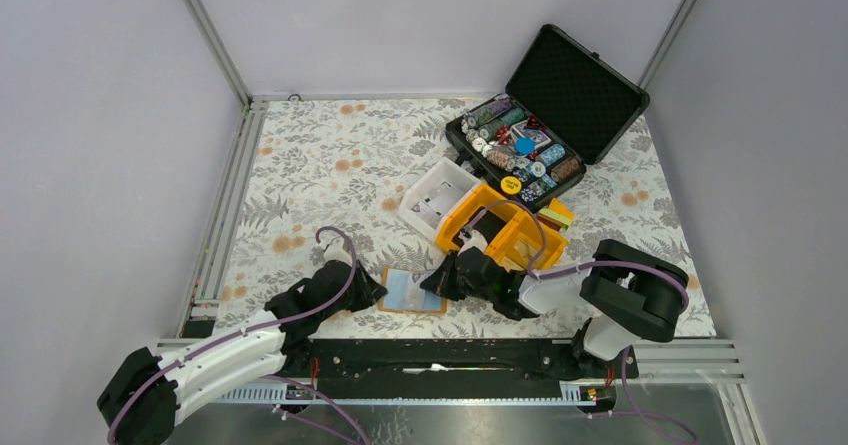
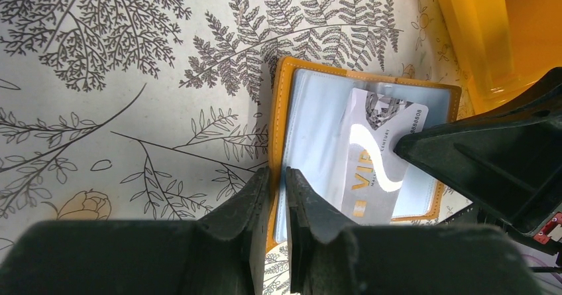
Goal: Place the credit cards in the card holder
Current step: Insert the credit card into the card holder.
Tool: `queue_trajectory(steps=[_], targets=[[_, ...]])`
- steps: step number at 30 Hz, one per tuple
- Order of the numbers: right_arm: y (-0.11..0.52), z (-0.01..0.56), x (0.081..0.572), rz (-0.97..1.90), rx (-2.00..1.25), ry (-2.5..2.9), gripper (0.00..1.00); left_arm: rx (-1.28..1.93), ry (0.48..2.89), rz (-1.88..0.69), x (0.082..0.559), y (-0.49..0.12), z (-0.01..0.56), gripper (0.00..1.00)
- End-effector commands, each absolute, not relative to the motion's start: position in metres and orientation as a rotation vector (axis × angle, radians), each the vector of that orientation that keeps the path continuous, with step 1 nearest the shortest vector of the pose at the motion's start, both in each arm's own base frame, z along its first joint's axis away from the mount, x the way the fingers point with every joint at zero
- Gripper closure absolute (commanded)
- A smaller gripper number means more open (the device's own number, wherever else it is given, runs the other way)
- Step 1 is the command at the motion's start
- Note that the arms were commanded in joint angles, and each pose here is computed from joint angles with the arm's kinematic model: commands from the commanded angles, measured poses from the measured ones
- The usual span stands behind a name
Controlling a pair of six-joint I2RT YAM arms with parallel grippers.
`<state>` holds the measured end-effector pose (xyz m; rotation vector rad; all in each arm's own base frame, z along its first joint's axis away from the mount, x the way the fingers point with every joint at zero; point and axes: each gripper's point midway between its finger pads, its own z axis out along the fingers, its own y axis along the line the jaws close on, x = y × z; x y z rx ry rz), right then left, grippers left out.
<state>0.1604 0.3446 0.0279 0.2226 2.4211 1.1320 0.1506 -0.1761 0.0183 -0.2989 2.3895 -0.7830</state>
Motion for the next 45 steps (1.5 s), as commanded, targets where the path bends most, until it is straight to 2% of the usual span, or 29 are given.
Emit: queue_trajectory(steps=[1,20,22,25,28,32,38,45], targets=[[0.336,0.005,0.143,1.040,0.191,2.515,1.00,-0.301,2.394,-0.765,0.152,-0.174,0.020,0.84],[0.358,-0.007,0.149,0.954,0.087,2.540,0.99,-0.100,2.367,-0.939,0.144,-0.201,0.034,0.83],[0.358,-0.006,0.153,0.906,0.066,2.536,0.94,-0.109,2.369,-0.937,0.144,-0.200,0.035,0.83],[0.350,-0.005,0.155,0.844,0.053,2.527,0.80,-0.137,2.376,-0.912,0.145,-0.196,0.034,0.83],[0.342,0.001,0.156,0.798,0.034,2.514,0.71,-0.149,2.382,-0.896,0.144,-0.193,0.033,0.77],[0.340,0.016,0.157,0.764,-0.012,2.490,0.58,-0.141,2.383,-0.896,0.143,-0.193,0.036,0.64],[0.339,0.030,0.157,0.728,-0.037,2.477,0.51,-0.062,2.335,-0.971,0.141,-0.201,0.048,0.51],[0.340,0.038,0.154,0.682,-0.074,2.460,0.49,0.003,2.283,-1.086,0.137,-0.215,0.058,0.49]])
